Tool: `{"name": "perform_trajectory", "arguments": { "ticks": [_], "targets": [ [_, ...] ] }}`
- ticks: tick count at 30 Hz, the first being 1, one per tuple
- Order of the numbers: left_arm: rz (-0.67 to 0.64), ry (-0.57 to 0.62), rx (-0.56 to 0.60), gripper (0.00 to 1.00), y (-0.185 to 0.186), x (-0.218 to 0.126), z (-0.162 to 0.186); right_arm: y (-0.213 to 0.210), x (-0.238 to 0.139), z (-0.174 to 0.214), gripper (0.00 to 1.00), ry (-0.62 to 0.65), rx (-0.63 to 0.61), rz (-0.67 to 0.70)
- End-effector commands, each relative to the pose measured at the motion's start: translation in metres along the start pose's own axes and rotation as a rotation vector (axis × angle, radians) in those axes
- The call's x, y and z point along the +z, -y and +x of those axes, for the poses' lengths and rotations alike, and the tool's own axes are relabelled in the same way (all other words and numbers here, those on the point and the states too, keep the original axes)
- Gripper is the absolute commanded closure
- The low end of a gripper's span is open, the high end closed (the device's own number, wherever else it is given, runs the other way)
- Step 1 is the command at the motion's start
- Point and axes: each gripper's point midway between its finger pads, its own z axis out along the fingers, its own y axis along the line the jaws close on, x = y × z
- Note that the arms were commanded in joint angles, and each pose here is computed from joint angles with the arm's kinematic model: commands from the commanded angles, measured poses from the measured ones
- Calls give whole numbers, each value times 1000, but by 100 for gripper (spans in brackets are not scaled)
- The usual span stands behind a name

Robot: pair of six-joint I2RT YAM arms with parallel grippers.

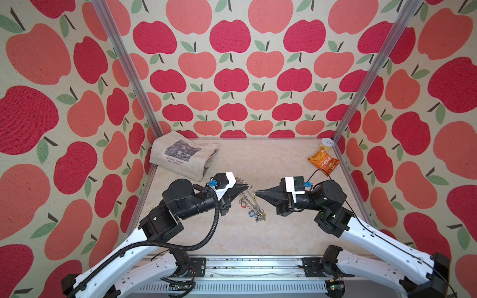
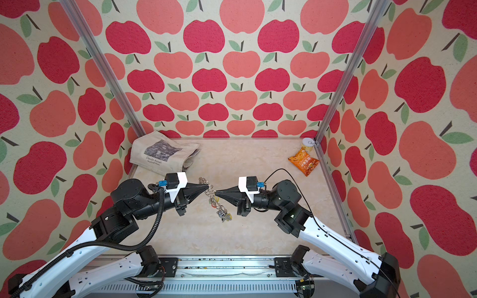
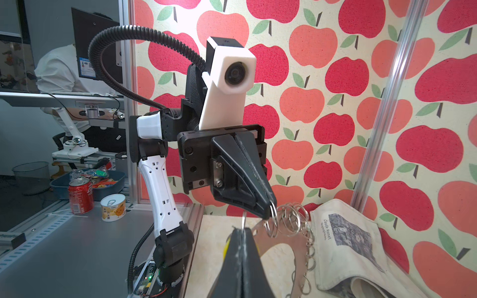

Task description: Put the keys on the keyring

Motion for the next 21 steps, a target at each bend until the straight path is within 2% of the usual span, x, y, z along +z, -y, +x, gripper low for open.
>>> {"name": "perform_trajectory", "arguments": {
  "ticks": [1,21],
  "targets": [
    [-31,77,3,100,-5,-2,-18,7,-3,1,100,-14,-65,69],
    [-10,72,-12,100,0,-4,-20,8,-3,0,100,-58,-189,129]
  ]
}}
